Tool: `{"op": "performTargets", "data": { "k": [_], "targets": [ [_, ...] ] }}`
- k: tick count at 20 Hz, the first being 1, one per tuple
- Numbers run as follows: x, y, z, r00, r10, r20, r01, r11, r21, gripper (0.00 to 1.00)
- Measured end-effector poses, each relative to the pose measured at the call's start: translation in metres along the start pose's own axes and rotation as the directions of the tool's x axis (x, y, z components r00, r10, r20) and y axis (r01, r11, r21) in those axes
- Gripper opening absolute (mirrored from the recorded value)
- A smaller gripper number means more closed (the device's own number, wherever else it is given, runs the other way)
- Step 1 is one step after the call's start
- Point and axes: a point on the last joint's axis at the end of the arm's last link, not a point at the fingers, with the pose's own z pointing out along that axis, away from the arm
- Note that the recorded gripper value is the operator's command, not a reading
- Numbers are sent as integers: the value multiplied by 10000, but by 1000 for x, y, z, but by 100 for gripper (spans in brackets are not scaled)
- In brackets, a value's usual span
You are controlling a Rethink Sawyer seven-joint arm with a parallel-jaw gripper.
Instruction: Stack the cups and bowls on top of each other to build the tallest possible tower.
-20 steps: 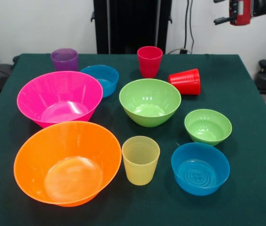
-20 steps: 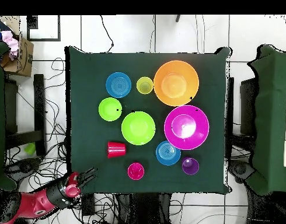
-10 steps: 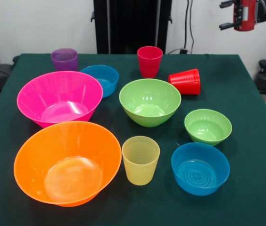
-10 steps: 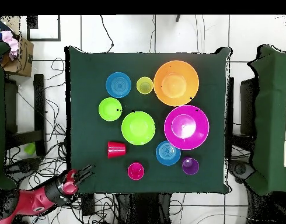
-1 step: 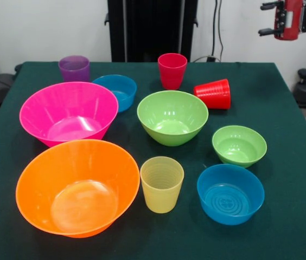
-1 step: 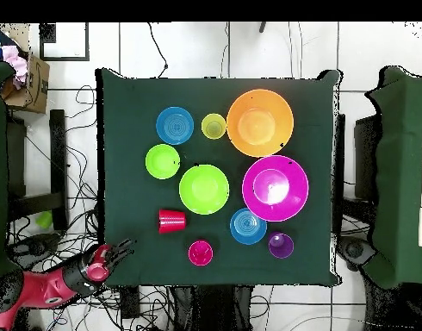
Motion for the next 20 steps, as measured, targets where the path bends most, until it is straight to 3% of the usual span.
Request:
{"op": "performTargets", "data": {
  "k": [4, 8, 12, 14, 16, 18, 19, 20],
  "targets": [
    [0, 8, -1, 9999, -99, 29, 99, 9999, 83, 100],
    [1, 11, -4, 9999, -118, -91, 117, 9998, -184, 100],
    [0, 17, -7, 9994, -98, -336, 52, 9909, -1344, 100],
    [-4, 23, -7, 9987, -18, -501, -102, 9711, -2383, 100],
    [-8, 27, -6, 9980, 54, -631, -242, 9530, -3020, 100],
    [-13, 33, -3, 9967, 145, -795, -427, 9296, -3661, 100],
    [-16, 37, -1, 9956, 212, -917, -569, 9116, -4070, 100],
    [-18, 38, 0, 9949, 251, -978, -646, 9022, -4264, 100]
  ]
}}
